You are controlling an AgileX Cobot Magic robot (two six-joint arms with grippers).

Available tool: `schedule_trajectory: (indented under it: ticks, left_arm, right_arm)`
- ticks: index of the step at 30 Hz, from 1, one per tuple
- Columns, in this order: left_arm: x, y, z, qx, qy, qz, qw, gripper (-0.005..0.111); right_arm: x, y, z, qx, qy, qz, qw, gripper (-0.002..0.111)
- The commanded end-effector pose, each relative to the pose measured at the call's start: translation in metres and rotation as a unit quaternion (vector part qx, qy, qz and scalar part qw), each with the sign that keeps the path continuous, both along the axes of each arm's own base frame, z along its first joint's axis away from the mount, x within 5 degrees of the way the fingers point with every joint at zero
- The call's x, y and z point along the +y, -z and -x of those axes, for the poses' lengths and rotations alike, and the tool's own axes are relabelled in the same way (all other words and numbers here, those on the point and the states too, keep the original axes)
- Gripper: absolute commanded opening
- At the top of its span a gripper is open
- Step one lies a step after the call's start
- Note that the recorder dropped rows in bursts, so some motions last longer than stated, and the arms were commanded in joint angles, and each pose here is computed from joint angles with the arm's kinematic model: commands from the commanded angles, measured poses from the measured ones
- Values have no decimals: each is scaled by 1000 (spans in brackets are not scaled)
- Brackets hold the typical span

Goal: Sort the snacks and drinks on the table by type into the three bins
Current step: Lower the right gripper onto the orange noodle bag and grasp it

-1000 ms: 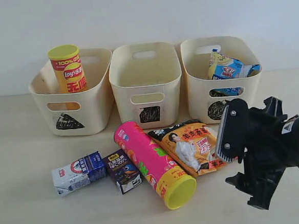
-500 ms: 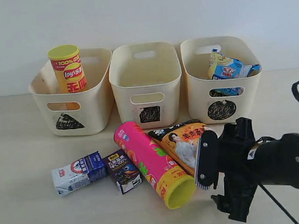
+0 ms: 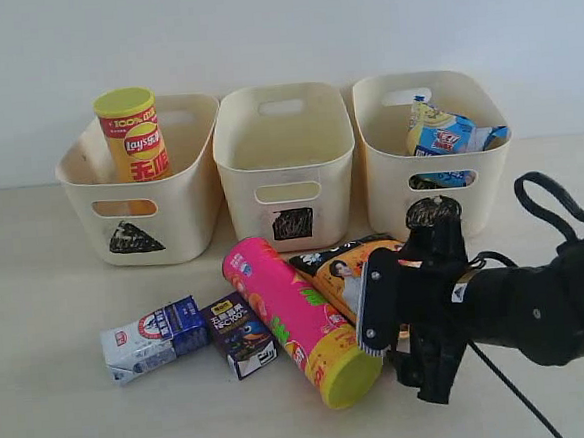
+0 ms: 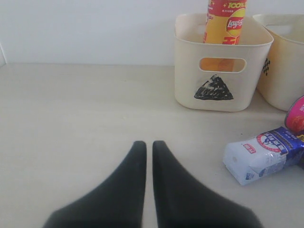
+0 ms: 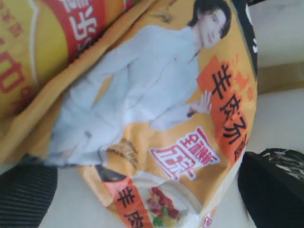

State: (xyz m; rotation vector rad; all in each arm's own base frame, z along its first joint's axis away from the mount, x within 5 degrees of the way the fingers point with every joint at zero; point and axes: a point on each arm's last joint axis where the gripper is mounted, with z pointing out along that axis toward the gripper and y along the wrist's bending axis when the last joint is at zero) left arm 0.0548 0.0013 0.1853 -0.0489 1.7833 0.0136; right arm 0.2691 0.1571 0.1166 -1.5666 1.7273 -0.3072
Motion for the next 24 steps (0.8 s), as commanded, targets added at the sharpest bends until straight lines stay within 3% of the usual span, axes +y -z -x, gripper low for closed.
schedule_trajectory:
  ticks: [1, 12, 15, 17, 19, 23, 24]
  left_arm:
    - [0, -2, 0, -8, -2, 3, 1000, 4]
    - [0, -2, 0, -8, -2, 3, 1000, 4]
    - [0, -2, 0, -8, -2, 3, 1000, 4]
    - [0, -2, 0, -8, -2, 3, 1000, 4]
    - [0, -2, 0, -8, -2, 3, 1000, 4]
    - [0, -2, 0, -8, -2, 3, 1000, 4]
    - [0, -2, 0, -8, -2, 3, 1000, 4]
  right_arm:
    - [9, 5, -9, 6, -9, 3, 1000, 96]
    - [26, 18, -38, 3, -8, -2, 1000, 96]
    - [29, 22, -42, 5, -8, -1, 1000, 90]
    - [31, 24, -45, 7, -9, 0, 1000, 78]
    - [33, 26, -47, 14, -10, 2, 1000, 58]
    - [34, 26, -48, 22, -12, 3, 1000, 0]
    - [34, 25, -48, 21, -12, 3, 1000, 1]
